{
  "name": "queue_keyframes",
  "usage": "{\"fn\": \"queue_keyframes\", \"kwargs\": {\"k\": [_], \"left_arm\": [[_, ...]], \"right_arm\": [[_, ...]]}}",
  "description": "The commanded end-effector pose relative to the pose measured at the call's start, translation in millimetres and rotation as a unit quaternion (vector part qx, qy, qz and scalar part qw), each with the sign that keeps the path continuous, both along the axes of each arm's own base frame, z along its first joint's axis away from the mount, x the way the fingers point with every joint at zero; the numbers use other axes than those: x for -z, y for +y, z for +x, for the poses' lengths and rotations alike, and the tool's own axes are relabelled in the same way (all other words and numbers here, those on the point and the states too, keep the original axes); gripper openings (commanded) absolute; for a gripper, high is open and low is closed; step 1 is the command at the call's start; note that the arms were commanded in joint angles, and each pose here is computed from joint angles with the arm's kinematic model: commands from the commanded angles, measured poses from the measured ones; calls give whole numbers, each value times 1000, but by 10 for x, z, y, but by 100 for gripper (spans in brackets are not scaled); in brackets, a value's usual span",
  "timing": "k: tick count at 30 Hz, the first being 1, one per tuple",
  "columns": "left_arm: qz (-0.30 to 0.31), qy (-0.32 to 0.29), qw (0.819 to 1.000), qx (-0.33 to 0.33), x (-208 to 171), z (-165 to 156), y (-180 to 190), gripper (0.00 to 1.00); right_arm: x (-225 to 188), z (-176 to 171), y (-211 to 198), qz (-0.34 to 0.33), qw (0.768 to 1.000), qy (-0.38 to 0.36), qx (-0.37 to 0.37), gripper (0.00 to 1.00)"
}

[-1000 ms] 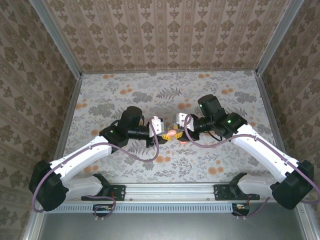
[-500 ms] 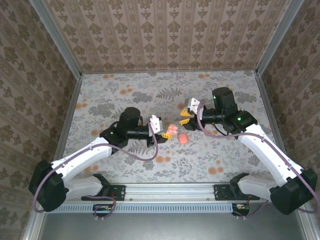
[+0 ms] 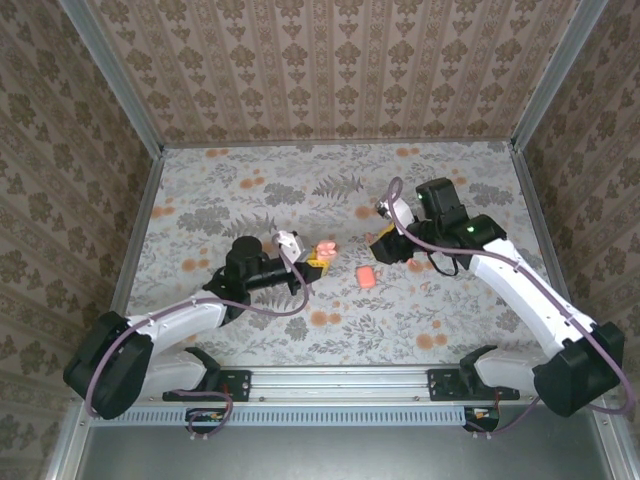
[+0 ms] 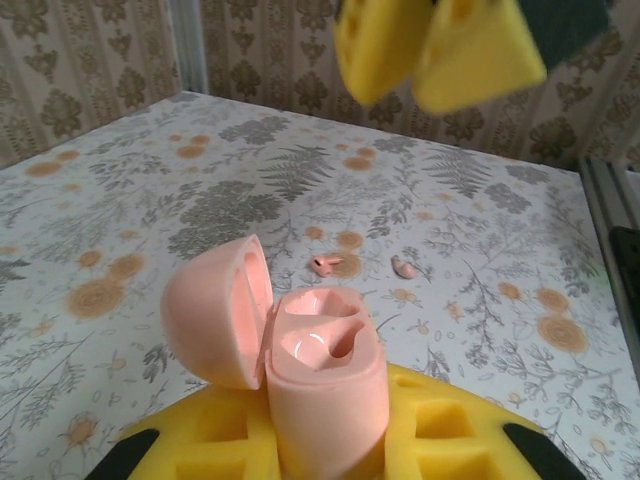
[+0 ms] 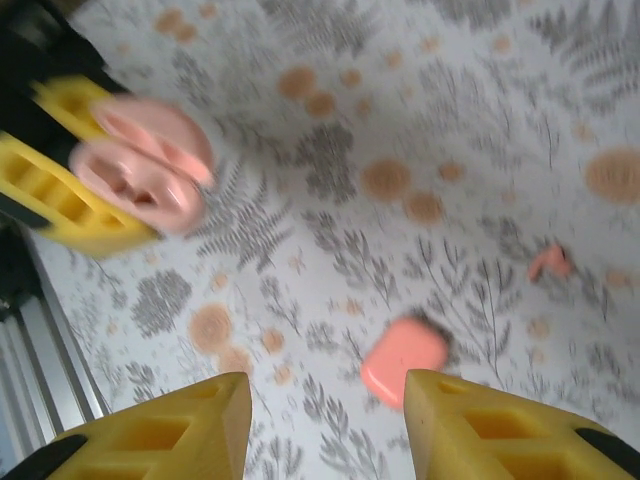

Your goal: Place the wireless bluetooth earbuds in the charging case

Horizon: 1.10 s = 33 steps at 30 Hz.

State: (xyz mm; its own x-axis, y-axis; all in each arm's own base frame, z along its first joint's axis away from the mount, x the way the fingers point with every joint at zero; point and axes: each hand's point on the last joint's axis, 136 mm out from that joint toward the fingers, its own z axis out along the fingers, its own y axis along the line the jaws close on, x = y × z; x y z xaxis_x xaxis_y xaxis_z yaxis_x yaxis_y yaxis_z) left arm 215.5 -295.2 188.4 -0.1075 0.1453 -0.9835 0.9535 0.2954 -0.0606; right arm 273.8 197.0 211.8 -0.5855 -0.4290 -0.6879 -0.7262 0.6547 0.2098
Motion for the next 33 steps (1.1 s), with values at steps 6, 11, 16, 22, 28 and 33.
{"fn": "queue_keyframes", "kwargs": {"k": [6, 11, 16, 22, 28, 33], "left_arm": [[-20, -8, 999, -25, -102, 80, 79, 14], [-13, -4, 999, -31, -57, 78, 128, 14], [-9, 3, 1000, -29, -40, 76, 133, 14], [-14, 13, 999, -36, -62, 103, 148, 14], [-12, 22, 999, -40, -38, 111, 174, 14], [-9, 23, 998, -49, -37, 137, 217, 13]], "right_arm": [[257, -339, -137, -104, 972, -45, -208, 53], [480, -284, -236, -169, 927, -84, -324, 54], [871, -181, -347, -226, 883, -56, -408, 52], [1242, 38, -396, -259, 852, -56, -452, 51], [1428, 240, -314, -252, 844, -72, -468, 50], [1536, 309, -277, -247, 840, -65, -479, 50]]}}
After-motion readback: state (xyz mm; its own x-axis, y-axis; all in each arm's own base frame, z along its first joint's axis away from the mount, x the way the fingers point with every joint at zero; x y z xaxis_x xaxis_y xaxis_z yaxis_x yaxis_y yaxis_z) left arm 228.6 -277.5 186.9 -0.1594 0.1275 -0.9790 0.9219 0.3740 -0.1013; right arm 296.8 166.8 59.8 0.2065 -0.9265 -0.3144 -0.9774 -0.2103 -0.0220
